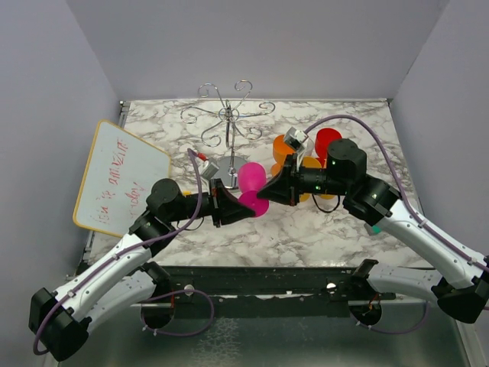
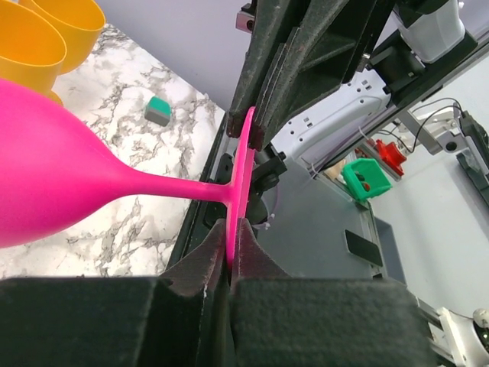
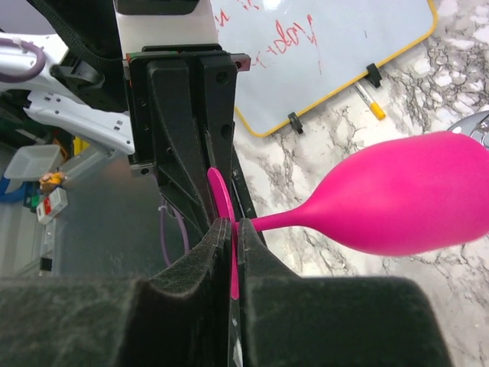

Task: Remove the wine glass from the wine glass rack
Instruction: Place the wine glass at the center of the board.

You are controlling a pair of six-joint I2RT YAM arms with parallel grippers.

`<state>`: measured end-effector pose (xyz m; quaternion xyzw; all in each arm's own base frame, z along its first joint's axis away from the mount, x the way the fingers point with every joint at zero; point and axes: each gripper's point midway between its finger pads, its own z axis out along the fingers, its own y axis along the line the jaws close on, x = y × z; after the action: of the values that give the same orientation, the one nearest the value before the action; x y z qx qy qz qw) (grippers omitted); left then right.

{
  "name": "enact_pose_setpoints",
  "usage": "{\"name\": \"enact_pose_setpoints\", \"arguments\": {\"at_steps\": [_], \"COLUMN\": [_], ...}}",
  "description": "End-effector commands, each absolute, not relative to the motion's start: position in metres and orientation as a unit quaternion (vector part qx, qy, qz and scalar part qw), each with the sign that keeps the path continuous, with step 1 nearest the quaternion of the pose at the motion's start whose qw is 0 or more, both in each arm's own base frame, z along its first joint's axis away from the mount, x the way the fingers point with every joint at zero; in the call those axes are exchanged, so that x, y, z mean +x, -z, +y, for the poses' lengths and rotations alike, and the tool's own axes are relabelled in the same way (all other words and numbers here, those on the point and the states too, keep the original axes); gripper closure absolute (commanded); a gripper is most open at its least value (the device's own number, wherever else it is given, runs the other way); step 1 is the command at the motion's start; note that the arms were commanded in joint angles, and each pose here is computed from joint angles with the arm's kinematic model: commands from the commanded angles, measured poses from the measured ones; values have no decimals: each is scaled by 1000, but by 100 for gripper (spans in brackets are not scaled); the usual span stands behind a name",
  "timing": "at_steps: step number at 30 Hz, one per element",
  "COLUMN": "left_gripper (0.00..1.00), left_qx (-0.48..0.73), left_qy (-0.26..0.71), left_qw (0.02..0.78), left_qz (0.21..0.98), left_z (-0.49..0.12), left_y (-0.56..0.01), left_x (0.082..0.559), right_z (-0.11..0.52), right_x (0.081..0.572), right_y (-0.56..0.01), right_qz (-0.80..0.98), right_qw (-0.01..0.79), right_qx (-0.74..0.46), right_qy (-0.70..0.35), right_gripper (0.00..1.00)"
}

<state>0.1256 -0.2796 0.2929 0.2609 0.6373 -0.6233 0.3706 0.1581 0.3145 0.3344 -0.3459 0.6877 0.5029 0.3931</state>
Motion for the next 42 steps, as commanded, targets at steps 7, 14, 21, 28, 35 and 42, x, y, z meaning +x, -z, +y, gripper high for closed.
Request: {"name": "enact_pose_setpoints", "arguments": {"at_steps": [7, 14, 21, 28, 35, 42], "left_gripper": [100, 100, 100, 100, 100, 100], "left_qx": [326, 355, 390, 452, 534, 614], "left_qy": [622, 598, 575, 546, 534, 512], "left_qw": [377, 422, 441, 458, 457, 446], "left_qz": [604, 582, 569, 537, 470, 403], "left_z": [-280, -268, -264, -258, -251, -244], "left_y": [-281, -264, -247, -236, -215, -196], "left_x": [104, 98, 94, 86, 64, 47], "right_z": [306, 278, 262, 242, 248, 266], "right_x": [170, 207, 233, 248, 235, 202], "right_y": [-329, -323, -296, -296, -312, -330], "right_qz": [717, 768, 817, 802, 755, 692], "right_qw": [416, 468, 452, 413, 391, 330], "right_qx": [-312, -223, -163, -142, -189, -285], "right_qy": [-465, -376, -318, -408, -491, -575], "right_gripper": [51, 27, 22, 21, 20, 17]}}
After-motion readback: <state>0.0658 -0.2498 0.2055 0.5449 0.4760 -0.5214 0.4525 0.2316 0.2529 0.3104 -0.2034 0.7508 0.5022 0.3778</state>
